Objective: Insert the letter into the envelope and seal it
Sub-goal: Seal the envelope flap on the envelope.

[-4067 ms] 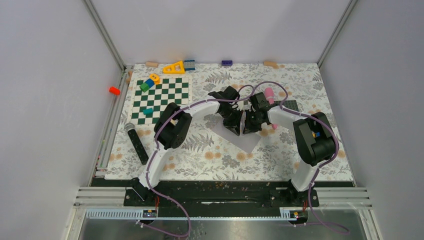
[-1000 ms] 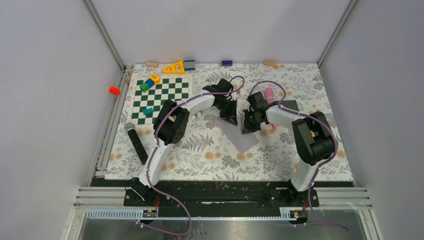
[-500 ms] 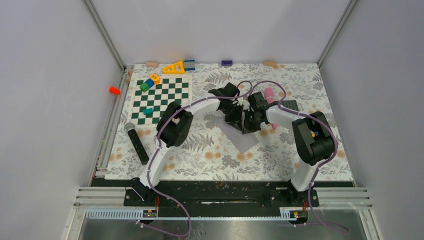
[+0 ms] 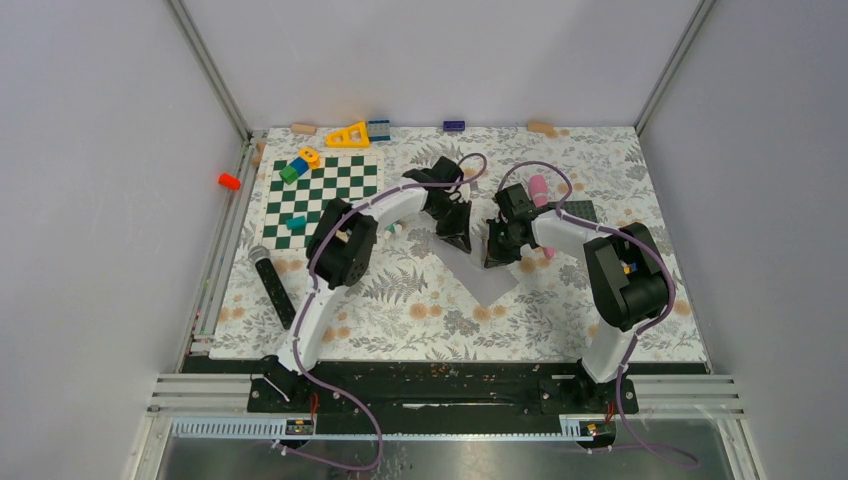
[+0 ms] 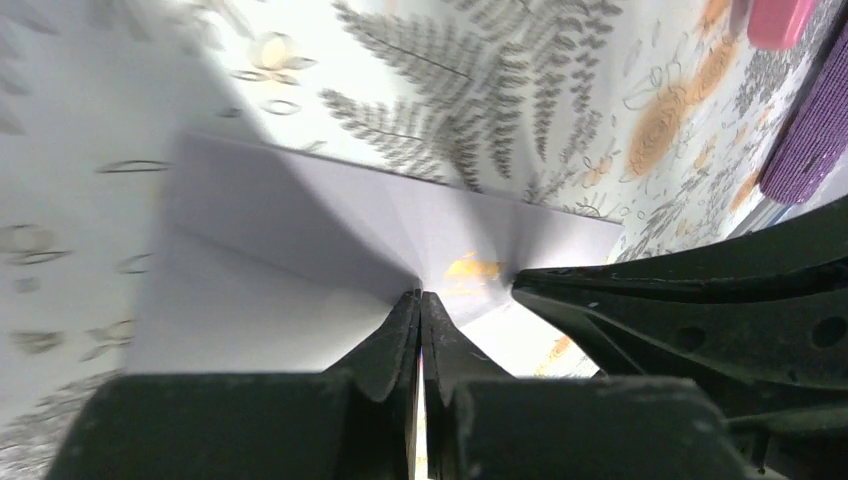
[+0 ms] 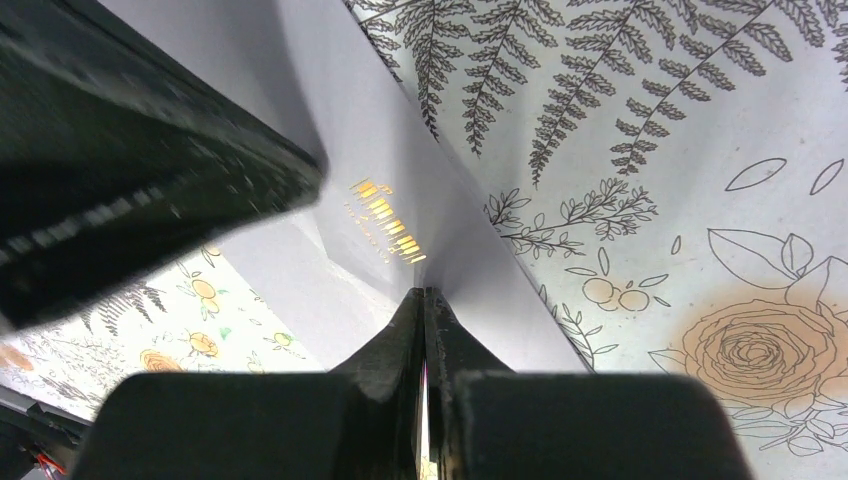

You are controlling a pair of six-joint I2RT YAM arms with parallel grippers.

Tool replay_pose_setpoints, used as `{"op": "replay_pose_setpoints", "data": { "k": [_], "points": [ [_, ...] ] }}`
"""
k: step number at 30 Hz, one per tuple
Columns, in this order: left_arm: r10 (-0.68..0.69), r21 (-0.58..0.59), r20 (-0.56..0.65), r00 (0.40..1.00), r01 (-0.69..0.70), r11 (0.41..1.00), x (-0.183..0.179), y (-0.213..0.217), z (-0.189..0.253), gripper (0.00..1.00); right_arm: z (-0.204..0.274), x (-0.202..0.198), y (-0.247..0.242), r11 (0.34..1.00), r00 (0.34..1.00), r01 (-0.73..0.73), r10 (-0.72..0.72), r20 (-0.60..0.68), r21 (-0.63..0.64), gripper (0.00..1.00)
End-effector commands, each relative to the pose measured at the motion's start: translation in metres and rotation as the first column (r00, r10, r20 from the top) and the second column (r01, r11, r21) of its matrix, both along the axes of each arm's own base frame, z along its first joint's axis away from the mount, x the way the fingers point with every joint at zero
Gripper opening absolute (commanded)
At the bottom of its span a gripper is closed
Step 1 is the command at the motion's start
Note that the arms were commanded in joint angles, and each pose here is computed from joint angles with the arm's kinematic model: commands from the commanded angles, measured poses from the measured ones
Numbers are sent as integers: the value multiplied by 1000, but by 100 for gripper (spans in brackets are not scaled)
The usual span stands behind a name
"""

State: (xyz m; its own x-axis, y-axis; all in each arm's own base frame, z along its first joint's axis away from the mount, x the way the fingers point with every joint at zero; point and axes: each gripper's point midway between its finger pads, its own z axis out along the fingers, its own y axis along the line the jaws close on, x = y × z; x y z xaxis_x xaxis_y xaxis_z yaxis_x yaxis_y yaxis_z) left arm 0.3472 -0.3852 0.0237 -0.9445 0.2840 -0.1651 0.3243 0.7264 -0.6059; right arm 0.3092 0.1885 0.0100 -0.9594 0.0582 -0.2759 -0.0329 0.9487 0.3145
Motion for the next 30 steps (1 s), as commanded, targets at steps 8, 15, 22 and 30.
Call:
{"op": "replay_pose_setpoints", "data": {
  "k": [8,15,22,30],
  "points": [
    [16,80,12,1000,-17,997,10,22,-17,0,-21,-19,-13,995,997,-22,15,-73,-94,0],
    [-57,37,8,998,57,998,-18,-1,-6,0,-20,-19,-12,996,997,-22,15,-71,-92,0],
    [-111,46,-4,994,111,993,-41,-7,-8,0,-19,-19,-12,996,998,-23,17,-67,-90,0],
    [-146,112,0,989,145,983,-53,9,-22,0,-19,-19,-13,995,998,-22,16,-67,-93,0]
  ]
}}
